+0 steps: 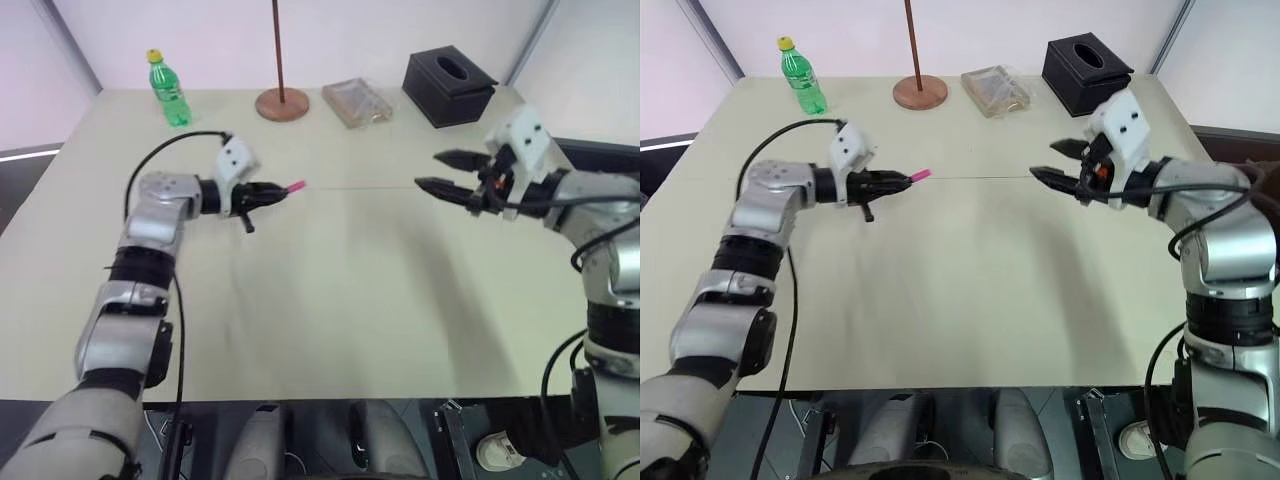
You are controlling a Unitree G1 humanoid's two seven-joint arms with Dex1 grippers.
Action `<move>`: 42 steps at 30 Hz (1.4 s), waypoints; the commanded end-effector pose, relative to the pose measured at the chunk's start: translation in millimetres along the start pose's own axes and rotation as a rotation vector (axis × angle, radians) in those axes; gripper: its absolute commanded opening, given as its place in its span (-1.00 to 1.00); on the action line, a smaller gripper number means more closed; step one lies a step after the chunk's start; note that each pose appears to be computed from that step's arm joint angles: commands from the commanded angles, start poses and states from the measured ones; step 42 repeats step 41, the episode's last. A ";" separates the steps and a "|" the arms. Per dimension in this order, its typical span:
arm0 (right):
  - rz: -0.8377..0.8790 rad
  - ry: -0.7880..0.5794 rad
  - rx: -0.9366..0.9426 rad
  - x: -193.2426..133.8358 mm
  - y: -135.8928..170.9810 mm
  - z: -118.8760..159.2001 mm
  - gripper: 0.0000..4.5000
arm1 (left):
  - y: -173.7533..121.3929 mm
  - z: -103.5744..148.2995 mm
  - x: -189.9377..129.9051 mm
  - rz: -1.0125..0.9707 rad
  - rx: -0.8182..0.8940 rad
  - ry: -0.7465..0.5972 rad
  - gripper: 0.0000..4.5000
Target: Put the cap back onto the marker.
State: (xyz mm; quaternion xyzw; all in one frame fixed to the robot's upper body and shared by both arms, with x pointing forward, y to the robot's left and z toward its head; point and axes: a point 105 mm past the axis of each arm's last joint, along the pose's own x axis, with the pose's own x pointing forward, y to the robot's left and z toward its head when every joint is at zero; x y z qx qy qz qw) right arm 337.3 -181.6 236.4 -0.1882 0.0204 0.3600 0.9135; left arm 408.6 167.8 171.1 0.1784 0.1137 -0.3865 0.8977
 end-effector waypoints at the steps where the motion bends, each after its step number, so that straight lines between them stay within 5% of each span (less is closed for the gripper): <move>1: -0.044 -0.050 -0.040 -8.7 0.7 12.3 0.16 | 21.9 -7.9 -35.1 0.232 -0.055 0.068 -1.00; 12: -0.056 -0.038 -0.030 1.5 2.3 -3.9 0.16 | 50.4 -65.2 -98.1 0.686 -0.158 0.160 -1.00; 21: -0.067 -0.037 -0.027 1.0 1.1 -6.8 0.17 | 49.1 -55.3 -89.5 0.638 -0.145 0.087 0.93; 30: -0.119 -0.057 0.057 -9.7 -6.2 -15.2 0.17 | 41.5 -12.0 -105.2 0.438 -0.071 -0.053 0.93; 42: -0.184 -0.112 0.207 -24.5 0.6 -24.6 0.17 | 13.0 -16.0 -134.3 0.315 -0.077 -0.140 0.93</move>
